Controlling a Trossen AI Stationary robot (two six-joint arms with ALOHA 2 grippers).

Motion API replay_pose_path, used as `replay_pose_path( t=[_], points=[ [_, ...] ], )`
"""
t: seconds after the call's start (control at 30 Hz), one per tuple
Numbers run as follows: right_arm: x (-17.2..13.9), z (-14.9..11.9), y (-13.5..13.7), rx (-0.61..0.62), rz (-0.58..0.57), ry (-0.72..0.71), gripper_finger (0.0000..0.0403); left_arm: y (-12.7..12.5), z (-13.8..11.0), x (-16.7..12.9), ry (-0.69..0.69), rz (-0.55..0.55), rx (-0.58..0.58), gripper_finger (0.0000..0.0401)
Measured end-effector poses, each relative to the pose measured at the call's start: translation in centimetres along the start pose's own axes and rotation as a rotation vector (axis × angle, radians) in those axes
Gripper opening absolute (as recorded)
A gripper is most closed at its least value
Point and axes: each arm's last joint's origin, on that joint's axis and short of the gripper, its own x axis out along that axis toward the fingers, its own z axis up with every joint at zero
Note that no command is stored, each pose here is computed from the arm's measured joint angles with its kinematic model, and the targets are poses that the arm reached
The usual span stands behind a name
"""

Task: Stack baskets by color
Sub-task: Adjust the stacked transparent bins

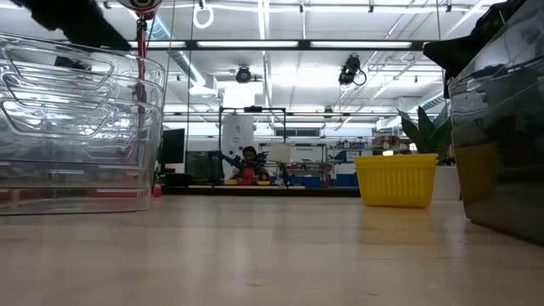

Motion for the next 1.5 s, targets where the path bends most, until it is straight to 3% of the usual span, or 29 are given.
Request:
replay_pose_path(
  t=[0.17,0.67,0.87,1.27,1.5],
  points=[
    [0.0,0.0,0.0,0.0,0.0,0.0,0.0018,1.5,-1.9,1.0,0.052,0.095,-0.086,0.0005],
    [0.0,0.0,0.0,0.0,0.001,0.0,0.0018,3.4,-3.8,6.7,0.414,0.053,-0.266,0.0004],
    [0.0,0.0,0.0,0.0,0.0,0.0,0.0018,3.9,-4.3,8.4,0.477,0.088,-0.243,0.0004],
    [0.0,0.0,0.0,0.0,0.0,0.0,0.0018,4.4,-4.4,12.7,0.408,0.096,-0.148,0.0004],
    [0.0,0.0,0.0,0.0,0.0,0.0,0.0018,4.1,-3.7,14.5,0.281,0.073,-0.091,0.0004]
  ],
)
